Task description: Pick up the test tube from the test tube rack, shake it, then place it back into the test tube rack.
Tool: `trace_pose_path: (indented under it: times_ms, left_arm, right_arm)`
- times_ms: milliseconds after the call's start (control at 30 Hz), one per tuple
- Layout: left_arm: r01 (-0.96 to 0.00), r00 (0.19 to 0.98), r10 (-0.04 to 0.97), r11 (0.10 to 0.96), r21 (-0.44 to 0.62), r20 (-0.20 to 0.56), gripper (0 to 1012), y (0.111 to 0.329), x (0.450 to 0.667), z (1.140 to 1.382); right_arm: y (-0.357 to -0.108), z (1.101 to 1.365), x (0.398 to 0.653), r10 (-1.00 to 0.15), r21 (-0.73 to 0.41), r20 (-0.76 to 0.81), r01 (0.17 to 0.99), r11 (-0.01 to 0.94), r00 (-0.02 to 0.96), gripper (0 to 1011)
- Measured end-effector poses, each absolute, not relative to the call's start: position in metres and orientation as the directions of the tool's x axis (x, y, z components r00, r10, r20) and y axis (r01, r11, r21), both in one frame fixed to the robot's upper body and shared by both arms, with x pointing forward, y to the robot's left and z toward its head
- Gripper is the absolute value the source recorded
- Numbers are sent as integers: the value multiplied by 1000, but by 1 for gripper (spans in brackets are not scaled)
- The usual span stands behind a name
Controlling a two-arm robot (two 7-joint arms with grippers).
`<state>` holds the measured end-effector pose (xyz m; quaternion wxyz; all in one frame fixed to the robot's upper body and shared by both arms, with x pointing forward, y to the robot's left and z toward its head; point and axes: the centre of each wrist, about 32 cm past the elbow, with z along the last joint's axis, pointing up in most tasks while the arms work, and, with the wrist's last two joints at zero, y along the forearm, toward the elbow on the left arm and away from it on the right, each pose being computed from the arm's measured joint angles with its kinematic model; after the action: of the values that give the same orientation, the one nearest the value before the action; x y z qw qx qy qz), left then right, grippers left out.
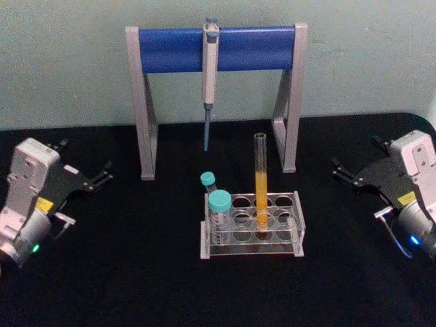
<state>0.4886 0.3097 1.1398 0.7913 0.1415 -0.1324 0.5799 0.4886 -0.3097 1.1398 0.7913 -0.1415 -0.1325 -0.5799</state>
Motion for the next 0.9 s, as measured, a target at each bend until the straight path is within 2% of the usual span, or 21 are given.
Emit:
trace_pose_path:
  times_ms: [900]
  left_arm:
    - [-955,292,880,287,70,374,1001,310,489,1140]
  right_arm:
    - [-310,1140,489,-880,-70,374,955,287,292,1000]
